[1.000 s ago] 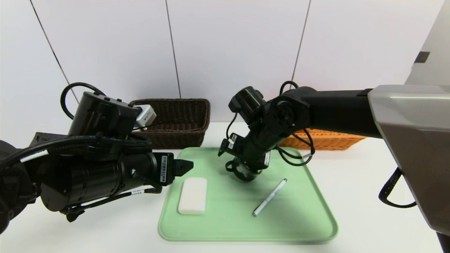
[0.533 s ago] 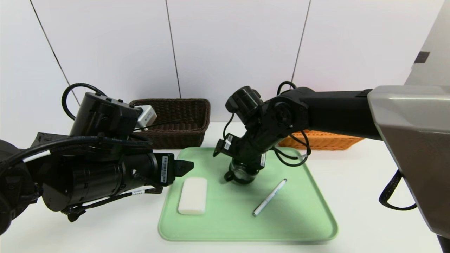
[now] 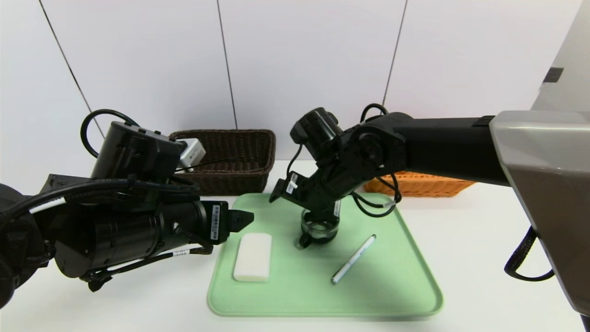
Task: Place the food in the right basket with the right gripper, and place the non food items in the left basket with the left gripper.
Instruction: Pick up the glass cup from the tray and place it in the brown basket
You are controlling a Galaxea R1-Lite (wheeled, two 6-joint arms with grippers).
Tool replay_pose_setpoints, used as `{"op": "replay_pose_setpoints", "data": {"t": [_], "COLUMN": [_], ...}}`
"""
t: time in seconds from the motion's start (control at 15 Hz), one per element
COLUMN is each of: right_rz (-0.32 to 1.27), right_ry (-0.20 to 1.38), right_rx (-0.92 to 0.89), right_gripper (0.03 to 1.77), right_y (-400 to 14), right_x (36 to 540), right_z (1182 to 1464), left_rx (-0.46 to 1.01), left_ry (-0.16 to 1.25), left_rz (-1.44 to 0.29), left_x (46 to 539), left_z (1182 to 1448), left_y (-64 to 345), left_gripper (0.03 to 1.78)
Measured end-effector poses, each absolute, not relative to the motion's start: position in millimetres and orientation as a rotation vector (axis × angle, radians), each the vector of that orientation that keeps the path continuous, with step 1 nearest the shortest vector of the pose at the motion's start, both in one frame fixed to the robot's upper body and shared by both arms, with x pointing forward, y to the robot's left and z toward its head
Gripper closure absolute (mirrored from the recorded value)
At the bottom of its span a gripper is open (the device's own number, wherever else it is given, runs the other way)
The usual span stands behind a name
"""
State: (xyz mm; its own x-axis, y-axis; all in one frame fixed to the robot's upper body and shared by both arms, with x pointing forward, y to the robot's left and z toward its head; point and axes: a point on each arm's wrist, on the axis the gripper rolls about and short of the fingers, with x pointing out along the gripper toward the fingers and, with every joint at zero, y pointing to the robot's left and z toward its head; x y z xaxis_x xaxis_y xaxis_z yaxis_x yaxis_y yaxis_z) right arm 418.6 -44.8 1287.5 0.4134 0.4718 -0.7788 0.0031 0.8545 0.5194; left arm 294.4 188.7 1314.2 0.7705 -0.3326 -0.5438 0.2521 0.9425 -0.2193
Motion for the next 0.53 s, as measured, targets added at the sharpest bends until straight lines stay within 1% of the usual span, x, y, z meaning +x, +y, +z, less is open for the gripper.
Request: {"op": "replay_pose_setpoints", "data": {"t": [0.33,0.53], "right_rz": [0.312,0.271], "right_ry": [1.126,1.108], "right_rx": [0.452,0.37], "right_gripper": [0.1,0.1], "right_y": [-39.5,-39.8], "right_x": [412.4,410.6], "right_z": [1285.3,1280.7], "left_rx": [-0.139,-0.14], "left_ry": [0.61,0.608], "left_rz": [-0.318,-0.319], "left_x": [292.6,291.8], "left_z": [1315.4,1316.2], "left_y": [190.2,190.7], "left_gripper": [0.12,0.12]}}
